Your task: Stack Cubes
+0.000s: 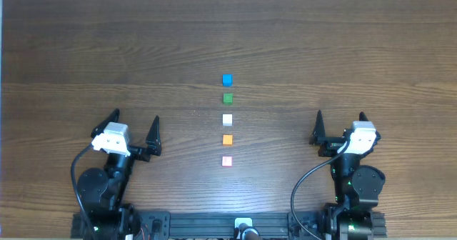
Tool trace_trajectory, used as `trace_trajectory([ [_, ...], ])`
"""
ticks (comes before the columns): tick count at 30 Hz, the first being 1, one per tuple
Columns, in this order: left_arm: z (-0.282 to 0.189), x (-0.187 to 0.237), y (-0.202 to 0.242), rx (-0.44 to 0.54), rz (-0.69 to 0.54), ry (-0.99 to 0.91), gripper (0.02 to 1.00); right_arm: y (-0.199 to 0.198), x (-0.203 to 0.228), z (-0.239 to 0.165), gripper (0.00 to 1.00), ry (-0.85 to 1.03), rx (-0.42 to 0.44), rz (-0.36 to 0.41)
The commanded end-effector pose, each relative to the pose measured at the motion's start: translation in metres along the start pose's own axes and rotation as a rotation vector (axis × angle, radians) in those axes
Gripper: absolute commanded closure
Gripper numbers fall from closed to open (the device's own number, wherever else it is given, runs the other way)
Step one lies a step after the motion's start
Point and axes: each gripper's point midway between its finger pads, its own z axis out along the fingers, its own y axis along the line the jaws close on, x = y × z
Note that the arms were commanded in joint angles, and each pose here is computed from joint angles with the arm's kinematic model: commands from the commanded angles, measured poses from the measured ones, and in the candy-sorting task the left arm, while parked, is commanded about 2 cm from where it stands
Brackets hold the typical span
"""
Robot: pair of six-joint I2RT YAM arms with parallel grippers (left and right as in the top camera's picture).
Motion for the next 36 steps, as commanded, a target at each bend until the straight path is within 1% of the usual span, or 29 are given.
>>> trace_trajectory([
  [1, 0.000, 0.001, 0.001, -0.001, 0.014, -0.003, 0.018, -0.001, 0.001, 0.000, 0.009, -0.002, 0.001, -0.001],
  [22, 0.000, 0.001, 0.000, 0.003, 0.009, -0.003, 0.020, -0.001, 0.001, 0.000, 0.007, -0.003, 0.001, -0.001],
  [25, 0.000, 0.000, -0.010, 0.057, -0.030, -0.001, 0.018, 0.000, 0.001, 0.000, 0.007, -0.002, 0.000, -0.001],
  [29, -0.003, -0.014, -0.026, 0.125, -0.070, 0.012, 0.020, -0.001, 0.001, 0.000, 0.009, -0.002, 0.001, -0.001],
  [32, -0.009, -0.034, -0.050, 0.232, -0.112, 0.060, 0.020, -0.001, 0.001, 0.000, 0.009, -0.002, 0.001, -0.001],
  [36, -0.020, -0.079, -0.097, 0.445, -0.192, 0.175, 0.018, -0.001, 0.001, 0.000, 0.012, -0.002, 0.001, -0.001],
])
